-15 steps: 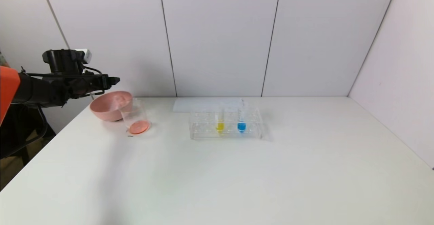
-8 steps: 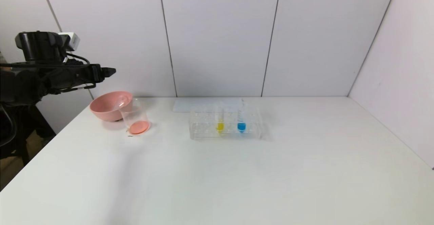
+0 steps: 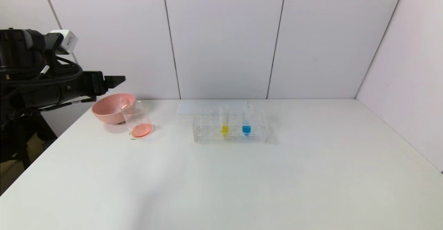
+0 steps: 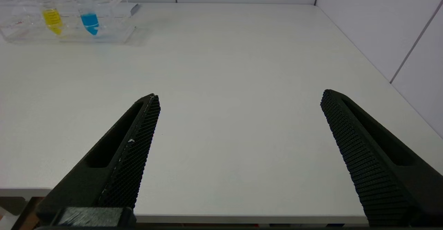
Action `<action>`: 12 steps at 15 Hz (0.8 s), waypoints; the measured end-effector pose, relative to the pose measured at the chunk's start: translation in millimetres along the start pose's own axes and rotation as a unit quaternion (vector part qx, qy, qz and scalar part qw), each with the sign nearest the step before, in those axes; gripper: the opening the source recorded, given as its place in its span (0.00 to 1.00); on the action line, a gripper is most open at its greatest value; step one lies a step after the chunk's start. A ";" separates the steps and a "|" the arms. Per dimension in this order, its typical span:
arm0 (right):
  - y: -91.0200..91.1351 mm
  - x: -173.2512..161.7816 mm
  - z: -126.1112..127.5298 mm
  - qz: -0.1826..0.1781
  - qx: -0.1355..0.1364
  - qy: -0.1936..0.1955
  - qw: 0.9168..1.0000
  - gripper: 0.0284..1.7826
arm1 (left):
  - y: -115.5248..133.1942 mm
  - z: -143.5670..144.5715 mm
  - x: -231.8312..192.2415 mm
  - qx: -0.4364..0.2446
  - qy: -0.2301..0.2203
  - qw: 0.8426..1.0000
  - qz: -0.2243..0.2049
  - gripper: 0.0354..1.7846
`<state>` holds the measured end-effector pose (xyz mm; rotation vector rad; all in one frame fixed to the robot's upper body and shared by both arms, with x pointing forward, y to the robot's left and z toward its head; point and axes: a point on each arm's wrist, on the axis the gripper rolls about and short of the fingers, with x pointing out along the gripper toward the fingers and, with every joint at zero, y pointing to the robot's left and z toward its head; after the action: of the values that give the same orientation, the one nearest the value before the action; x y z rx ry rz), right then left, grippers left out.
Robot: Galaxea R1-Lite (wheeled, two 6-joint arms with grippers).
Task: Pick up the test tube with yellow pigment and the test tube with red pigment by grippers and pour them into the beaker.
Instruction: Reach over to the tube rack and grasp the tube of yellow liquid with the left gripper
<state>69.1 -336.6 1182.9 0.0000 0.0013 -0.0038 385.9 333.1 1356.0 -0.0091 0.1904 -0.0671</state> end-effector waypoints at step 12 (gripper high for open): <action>0.0 0.0 0.0 0.000 0.000 0.000 1.000 0.95 | -39.9 -37.0 -74.9 0.016 -0.041 0.991 -0.128 0.99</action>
<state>69.1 -336.6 1182.8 0.0000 0.0017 -0.0036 302.9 298.2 1334.4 -0.0048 0.1056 -0.3244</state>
